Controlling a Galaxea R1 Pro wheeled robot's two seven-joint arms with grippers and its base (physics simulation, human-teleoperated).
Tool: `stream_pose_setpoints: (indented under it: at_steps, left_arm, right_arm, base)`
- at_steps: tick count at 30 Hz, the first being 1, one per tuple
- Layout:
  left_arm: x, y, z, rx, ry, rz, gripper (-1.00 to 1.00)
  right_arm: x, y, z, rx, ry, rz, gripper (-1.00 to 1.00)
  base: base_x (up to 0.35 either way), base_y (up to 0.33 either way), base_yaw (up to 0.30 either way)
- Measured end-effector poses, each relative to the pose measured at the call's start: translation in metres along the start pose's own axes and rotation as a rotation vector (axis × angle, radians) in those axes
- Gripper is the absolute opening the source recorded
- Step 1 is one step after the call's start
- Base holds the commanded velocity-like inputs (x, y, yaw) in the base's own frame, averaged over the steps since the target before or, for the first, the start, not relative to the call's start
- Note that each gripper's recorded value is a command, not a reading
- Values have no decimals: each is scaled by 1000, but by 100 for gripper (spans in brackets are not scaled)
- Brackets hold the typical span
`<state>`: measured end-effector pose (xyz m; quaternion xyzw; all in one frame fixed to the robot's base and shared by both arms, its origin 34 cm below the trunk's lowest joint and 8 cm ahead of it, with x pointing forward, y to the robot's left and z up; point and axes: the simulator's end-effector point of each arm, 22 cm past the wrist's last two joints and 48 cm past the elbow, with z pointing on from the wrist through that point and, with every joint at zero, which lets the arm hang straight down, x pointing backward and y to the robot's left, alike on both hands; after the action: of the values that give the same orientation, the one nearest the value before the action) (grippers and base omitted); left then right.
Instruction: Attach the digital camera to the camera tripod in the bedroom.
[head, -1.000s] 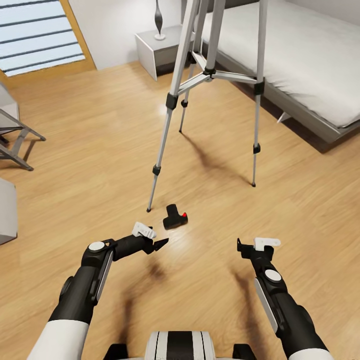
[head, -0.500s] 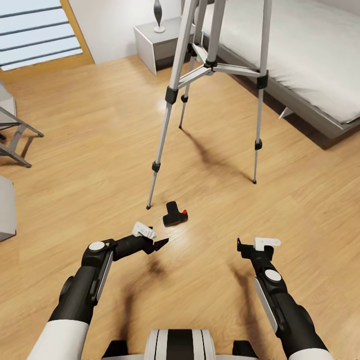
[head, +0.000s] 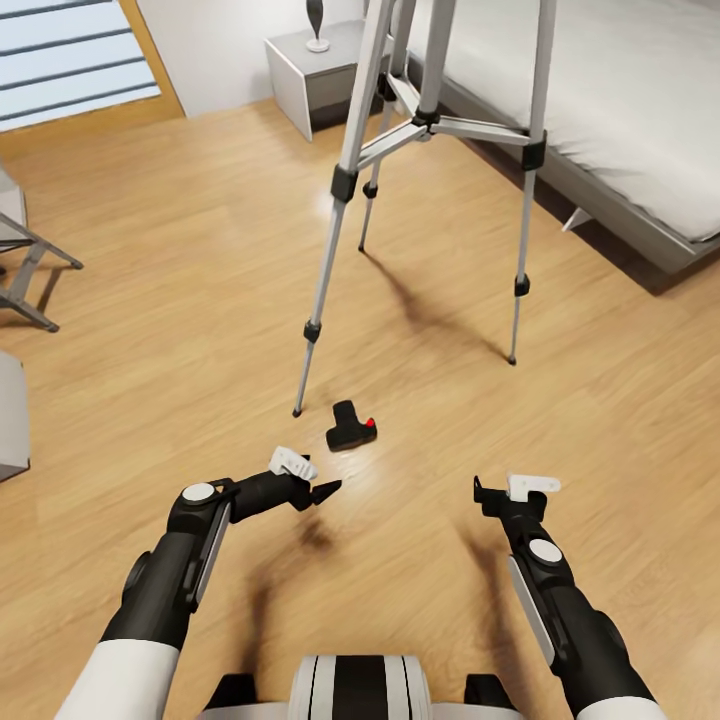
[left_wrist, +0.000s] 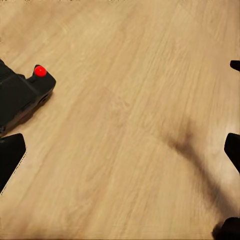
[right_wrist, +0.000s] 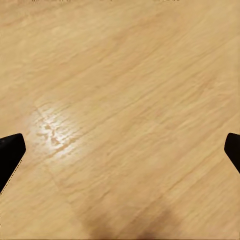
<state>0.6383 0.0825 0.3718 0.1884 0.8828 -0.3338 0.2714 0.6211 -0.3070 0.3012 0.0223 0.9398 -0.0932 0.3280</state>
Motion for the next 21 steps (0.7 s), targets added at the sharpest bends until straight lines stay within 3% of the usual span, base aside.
stream_pose_setpoints:
  at_steps: [7,21]
  left_arm:
    - [5,-3,4,11,8,2,100]
    - [14,-3,10,16,23,-8,100]
  right_arm:
    - [5,0,2,0,8,-2,100]
    - [15,1,5,-1,25,-5,100]
  base:
    - [233,67,0]
    - [69,11,0]
